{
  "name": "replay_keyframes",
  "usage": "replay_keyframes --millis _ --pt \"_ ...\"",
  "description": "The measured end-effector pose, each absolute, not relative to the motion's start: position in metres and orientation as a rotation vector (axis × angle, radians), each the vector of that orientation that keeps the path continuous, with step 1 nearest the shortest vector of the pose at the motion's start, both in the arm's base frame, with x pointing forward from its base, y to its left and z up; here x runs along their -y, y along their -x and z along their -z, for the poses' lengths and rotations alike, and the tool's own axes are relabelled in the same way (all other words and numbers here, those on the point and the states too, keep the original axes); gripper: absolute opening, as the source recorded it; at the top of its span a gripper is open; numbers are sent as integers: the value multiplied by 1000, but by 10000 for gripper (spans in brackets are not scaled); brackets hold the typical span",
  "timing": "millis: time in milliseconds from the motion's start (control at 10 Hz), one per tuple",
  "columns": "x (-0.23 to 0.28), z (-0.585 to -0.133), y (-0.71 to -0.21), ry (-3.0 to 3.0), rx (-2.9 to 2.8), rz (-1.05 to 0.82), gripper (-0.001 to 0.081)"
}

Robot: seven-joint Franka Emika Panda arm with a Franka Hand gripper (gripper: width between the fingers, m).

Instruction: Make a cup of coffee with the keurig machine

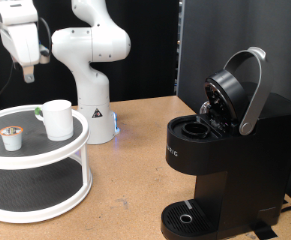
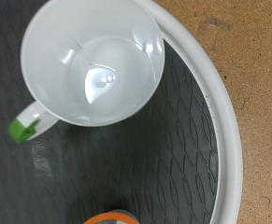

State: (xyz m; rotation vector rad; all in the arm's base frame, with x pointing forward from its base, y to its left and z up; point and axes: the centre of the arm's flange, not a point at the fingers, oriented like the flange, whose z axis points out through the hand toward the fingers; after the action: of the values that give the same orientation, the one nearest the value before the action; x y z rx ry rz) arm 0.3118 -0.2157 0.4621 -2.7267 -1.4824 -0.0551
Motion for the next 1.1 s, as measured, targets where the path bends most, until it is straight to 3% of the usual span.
replay_keyframes --millis 1100 --pt "227 -371 -308 2800 1512 33 803"
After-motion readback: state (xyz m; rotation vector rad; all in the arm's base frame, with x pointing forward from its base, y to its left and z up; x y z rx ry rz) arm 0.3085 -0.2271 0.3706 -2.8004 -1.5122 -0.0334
